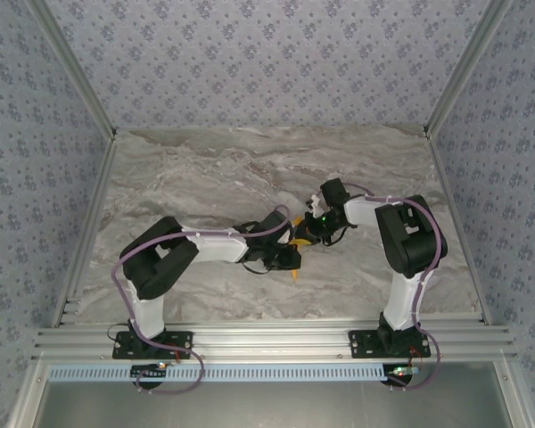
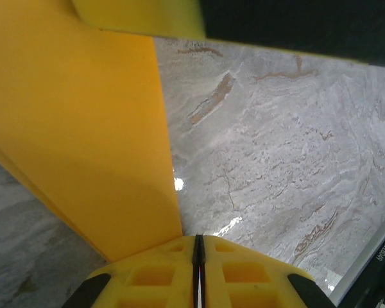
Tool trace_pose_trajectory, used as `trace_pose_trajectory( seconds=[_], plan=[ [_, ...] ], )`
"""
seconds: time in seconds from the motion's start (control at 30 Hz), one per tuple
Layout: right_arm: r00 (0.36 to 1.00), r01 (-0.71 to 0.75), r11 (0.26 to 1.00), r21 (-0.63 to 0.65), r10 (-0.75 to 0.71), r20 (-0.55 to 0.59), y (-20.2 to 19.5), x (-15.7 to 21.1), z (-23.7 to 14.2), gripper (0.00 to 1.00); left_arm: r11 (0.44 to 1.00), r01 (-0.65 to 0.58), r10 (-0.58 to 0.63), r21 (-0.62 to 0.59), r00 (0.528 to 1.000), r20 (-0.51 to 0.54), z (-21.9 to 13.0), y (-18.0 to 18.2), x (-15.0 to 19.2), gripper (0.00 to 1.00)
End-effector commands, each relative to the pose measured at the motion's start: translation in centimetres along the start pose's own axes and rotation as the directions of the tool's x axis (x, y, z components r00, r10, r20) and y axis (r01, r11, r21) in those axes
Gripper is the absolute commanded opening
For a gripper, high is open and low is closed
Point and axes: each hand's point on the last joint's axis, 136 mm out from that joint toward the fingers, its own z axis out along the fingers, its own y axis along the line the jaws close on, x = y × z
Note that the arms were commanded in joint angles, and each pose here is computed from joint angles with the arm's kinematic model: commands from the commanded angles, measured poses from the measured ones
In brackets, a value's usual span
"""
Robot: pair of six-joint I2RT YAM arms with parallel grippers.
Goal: Fold a paper plane with a square sheet of paper (fold left side to right side)
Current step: Fold the wing for the fifth time at the center of the table.
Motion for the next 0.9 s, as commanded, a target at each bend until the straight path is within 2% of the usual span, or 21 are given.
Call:
trace_pose_trajectory(
  seconds=[0.0,0.1,0.2,0.57,0.87],
  plan=[
    [0.994,0.03,0.999,-0.01,-0.029,0.102,1.3,-1.7,-2.2,0.09,0.998,0.041,-0.042,-0.051,0.998,-0.036,0.7,2.1,1.8,0.08],
    [0.984,0.071,0.997,0.003,-0.07,0.165,2.3,-2.1,-4.0,0.09,0.997,0.058,-0.06,-0.055,0.997,-0.042,0.8,2.9,2.5,0.05],
    [0.983,0.084,0.996,0.001,-0.083,0.162,2.6,-1.5,-4.6,0.09,0.996,0.063,-0.066,-0.057,0.997,-0.041,0.9,3.2,2.8,0.04],
    [0.997,0.066,0.998,-0.009,-0.066,0.047,1.6,1.4,-1.0,0.09,0.996,0.059,-0.062,-0.071,0.997,-0.035,0.7,3.3,2.6,0.03],
    [0.994,0.103,0.993,0.055,-0.105,0.042,-0.4,-1.0,0.1,0.09,0.993,0.07,-0.075,-0.099,0.996,-0.046,0.6,4.2,3.3,0.03]
  ],
)
